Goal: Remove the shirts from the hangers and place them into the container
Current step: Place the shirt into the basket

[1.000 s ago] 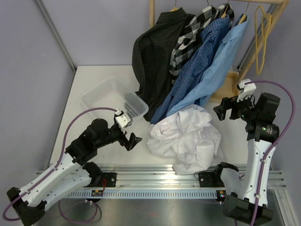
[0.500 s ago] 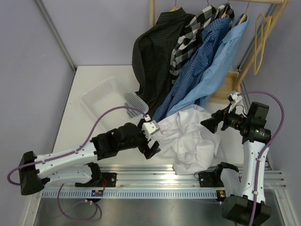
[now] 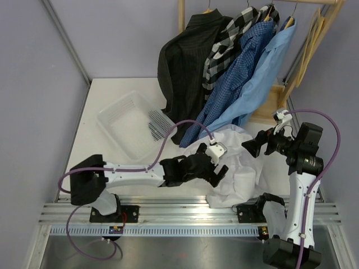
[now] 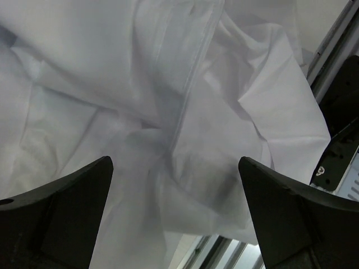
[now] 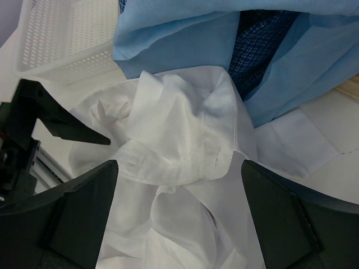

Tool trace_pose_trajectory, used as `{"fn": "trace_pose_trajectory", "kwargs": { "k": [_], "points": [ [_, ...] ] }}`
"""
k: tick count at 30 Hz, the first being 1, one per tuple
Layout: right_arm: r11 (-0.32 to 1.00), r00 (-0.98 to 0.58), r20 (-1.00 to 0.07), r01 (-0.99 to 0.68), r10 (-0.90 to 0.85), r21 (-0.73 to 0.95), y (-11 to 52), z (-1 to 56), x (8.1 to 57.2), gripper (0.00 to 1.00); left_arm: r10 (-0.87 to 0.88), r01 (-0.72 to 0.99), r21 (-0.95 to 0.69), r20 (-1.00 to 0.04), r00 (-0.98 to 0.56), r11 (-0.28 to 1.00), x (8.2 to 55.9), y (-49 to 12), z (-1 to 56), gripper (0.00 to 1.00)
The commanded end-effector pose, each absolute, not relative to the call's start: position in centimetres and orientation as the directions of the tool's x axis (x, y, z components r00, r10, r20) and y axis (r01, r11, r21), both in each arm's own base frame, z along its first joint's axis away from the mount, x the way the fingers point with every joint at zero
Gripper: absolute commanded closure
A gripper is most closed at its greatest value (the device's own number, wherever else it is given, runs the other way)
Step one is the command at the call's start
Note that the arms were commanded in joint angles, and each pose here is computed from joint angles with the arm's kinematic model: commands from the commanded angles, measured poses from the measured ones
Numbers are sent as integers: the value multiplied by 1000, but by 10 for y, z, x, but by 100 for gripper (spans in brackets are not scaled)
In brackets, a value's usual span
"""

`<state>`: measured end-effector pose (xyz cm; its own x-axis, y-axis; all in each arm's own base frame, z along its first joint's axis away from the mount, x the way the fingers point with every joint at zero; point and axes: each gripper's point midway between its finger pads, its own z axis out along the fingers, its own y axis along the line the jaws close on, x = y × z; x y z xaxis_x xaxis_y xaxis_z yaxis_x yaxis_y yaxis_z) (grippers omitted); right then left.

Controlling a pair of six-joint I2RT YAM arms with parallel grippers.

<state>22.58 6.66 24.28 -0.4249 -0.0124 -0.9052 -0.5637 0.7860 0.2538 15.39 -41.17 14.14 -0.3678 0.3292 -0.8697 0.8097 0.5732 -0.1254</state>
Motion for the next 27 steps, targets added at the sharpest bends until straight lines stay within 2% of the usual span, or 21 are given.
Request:
{"fn": "trace_pose_trajectory", "kwargs": {
  "k": [1, 4, 6, 8, 9, 11, 13, 14, 15, 17, 21, 27],
  "points": [
    [812, -391, -920, -545, -23, 212, 61, 247, 230, 1, 176, 778, -191, -916, -361, 598, 166, -458, 163, 1],
    [816, -389, -921, -540, -25, 206, 60, 248, 230, 1, 189, 769, -184, -910, -368, 612, 168, -471, 146, 2],
    [819, -384, -923, -538, -27, 200, 60, 248, 230, 1, 216, 766, -172, -901, -377, 619, 168, -474, 126, 7],
    [820, -384, -923, -536, -26, 199, 60, 248, 229, 0, 230, 769, -168, -895, -381, 617, 167, -474, 113, 22],
    [820, -380, -925, -537, -28, 196, 60, 249, 229, 1, 229, 777, -170, -899, -375, 606, 165, -473, 108, 42],
    [820, -380, -925, -538, -28, 196, 60, 249, 228, 1, 237, 783, -169, -896, -374, 598, 162, -470, 103, 58],
    [820, -376, -926, -539, -29, 193, 60, 250, 228, 1, 228, 792, -174, -902, -366, 585, 160, -468, 105, 79],
    [820, -377, -926, -539, -29, 194, 60, 250, 228, 1, 224, 800, -180, -904, -363, 573, 157, -465, 108, 97],
    [821, -376, -926, -538, -29, 192, 60, 250, 228, 1, 212, 805, -185, -910, -357, 563, 155, -464, 115, 100],
    [823, -374, -927, -536, -31, 189, 60, 250, 228, 1, 204, 823, -183, -919, -337, 538, 148, -458, 125, 100],
    [825, -372, -928, -533, -31, 186, 59, 251, 229, 0, 148, 848, -158, -953, -266, 506, 138, -433, 189, 100],
    [829, -369, -929, -528, -30, 183, 58, 251, 229, 1, 98, 812, -63, -984, -146, 580, 147, -368, 271, 100]
  ]
}}
